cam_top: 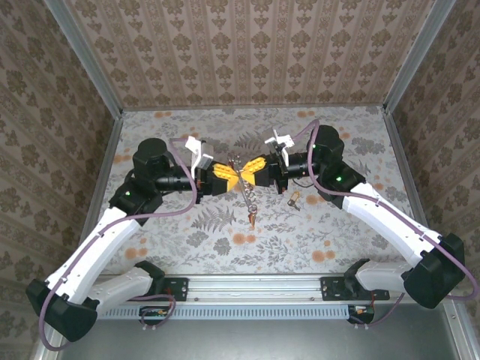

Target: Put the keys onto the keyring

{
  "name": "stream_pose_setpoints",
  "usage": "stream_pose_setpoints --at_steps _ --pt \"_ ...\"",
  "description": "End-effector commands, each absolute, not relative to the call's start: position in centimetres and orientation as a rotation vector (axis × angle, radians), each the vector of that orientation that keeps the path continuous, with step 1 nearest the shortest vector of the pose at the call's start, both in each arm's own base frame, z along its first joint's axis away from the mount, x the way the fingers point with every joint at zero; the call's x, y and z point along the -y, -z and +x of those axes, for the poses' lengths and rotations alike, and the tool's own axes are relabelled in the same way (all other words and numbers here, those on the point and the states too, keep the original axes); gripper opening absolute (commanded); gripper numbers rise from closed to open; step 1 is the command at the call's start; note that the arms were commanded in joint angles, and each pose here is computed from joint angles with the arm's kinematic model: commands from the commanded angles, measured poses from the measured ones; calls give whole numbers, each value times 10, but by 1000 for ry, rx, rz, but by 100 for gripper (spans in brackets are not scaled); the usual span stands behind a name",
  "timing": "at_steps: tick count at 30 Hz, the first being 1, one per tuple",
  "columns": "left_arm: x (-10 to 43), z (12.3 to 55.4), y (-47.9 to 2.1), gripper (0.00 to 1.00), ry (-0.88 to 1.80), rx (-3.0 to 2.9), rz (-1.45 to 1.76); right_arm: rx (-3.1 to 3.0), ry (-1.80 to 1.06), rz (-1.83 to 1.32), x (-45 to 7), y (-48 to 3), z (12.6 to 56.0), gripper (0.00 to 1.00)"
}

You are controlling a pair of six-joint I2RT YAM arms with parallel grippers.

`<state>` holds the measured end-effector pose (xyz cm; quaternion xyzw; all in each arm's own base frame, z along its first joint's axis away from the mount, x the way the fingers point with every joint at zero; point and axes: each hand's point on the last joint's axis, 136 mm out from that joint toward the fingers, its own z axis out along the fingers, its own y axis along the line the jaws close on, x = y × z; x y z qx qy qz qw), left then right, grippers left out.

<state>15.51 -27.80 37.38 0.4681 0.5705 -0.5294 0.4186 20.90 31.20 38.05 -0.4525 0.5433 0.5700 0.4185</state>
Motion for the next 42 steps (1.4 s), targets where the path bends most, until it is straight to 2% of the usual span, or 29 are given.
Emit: stream_pose_setpoints --at_steps 1,18,23,42 --pt "283 148 -394 11 1342 -1339 1203 -1336 -1434 -1149 -316 -383 207 0" --pt "279 145 -393 9 1322 -1358 1207 -1434 -1350 -1047 -317 -374 234 0" --pt "273 149 -386 22 1301 -1393 1189 -1434 -1344 -978 -312 -377 245 0" --pt "278 163 -391 17 1307 -1376 1183 -1321 -1426 -1031 -312 -382 221 0"
